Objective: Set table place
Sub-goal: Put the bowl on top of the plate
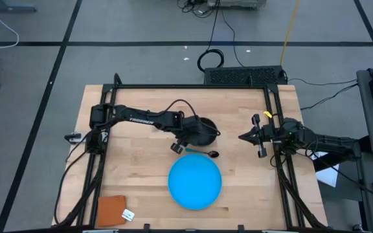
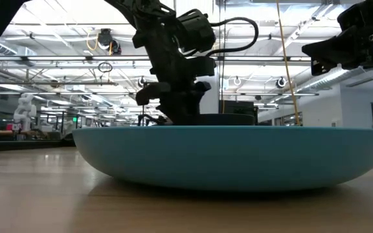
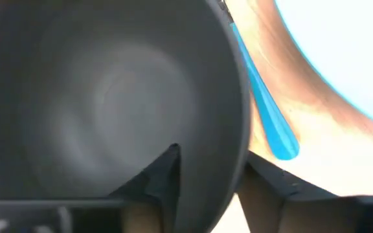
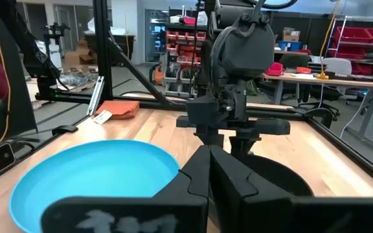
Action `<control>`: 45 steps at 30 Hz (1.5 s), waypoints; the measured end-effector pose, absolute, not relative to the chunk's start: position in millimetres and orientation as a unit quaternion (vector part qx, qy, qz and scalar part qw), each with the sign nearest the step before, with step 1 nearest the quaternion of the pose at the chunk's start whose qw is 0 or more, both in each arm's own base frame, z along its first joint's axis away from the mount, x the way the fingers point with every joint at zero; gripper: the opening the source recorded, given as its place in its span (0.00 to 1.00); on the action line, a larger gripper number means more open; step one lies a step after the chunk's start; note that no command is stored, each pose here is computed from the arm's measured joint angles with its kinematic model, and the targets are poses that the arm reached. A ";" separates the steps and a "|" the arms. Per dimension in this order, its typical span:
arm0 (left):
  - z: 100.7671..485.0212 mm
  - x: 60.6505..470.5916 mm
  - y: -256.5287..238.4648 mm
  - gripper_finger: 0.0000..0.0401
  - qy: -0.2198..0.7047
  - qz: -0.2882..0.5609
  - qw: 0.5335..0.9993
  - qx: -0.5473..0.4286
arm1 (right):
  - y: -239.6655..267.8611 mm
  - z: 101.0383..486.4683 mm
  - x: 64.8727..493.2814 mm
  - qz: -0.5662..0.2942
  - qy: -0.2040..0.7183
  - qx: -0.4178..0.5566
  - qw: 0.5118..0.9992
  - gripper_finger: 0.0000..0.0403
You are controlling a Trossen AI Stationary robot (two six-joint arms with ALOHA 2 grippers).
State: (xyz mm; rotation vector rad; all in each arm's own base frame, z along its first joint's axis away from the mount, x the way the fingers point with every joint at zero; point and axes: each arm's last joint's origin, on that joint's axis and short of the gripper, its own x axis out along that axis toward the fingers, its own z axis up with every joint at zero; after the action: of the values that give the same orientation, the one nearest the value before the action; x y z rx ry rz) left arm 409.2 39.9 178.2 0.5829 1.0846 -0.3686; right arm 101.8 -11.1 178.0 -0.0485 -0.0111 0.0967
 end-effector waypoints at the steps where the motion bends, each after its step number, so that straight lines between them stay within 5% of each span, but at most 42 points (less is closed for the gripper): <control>1: 178.2 409.2 40.0 0.27 0.505 -0.173 0.800 0.274 | -11.1 178.0 101.8 0.048 -0.005 -0.024 0.999 0.00; 9: 178.2 409.8 34.7 0.03 0.497 -0.194 0.789 0.304 | -11.1 178.0 101.8 0.048 -0.005 -0.024 0.999 0.00; 20: 185.9 411.0 19.3 0.01 0.491 -0.177 0.762 0.382 | -11.1 178.0 101.8 0.048 -0.006 -0.026 0.998 0.00; 33: 277.5 414.7 -16.9 0.01 0.451 -0.236 0.808 0.297 | -11.1 178.1 101.8 0.048 -0.006 -0.026 0.998 0.00; 45: 285.7 408.0 -81.8 0.01 0.440 -0.283 0.805 0.281 | -11.1 178.4 101.8 0.048 -0.008 -0.026 0.998 0.00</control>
State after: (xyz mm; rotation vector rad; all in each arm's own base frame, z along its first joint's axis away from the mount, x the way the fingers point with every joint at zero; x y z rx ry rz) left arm 408.0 -81.8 285.7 0.6024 0.9423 -0.6050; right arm 101.8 -11.1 178.4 -0.0529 -0.0157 0.0964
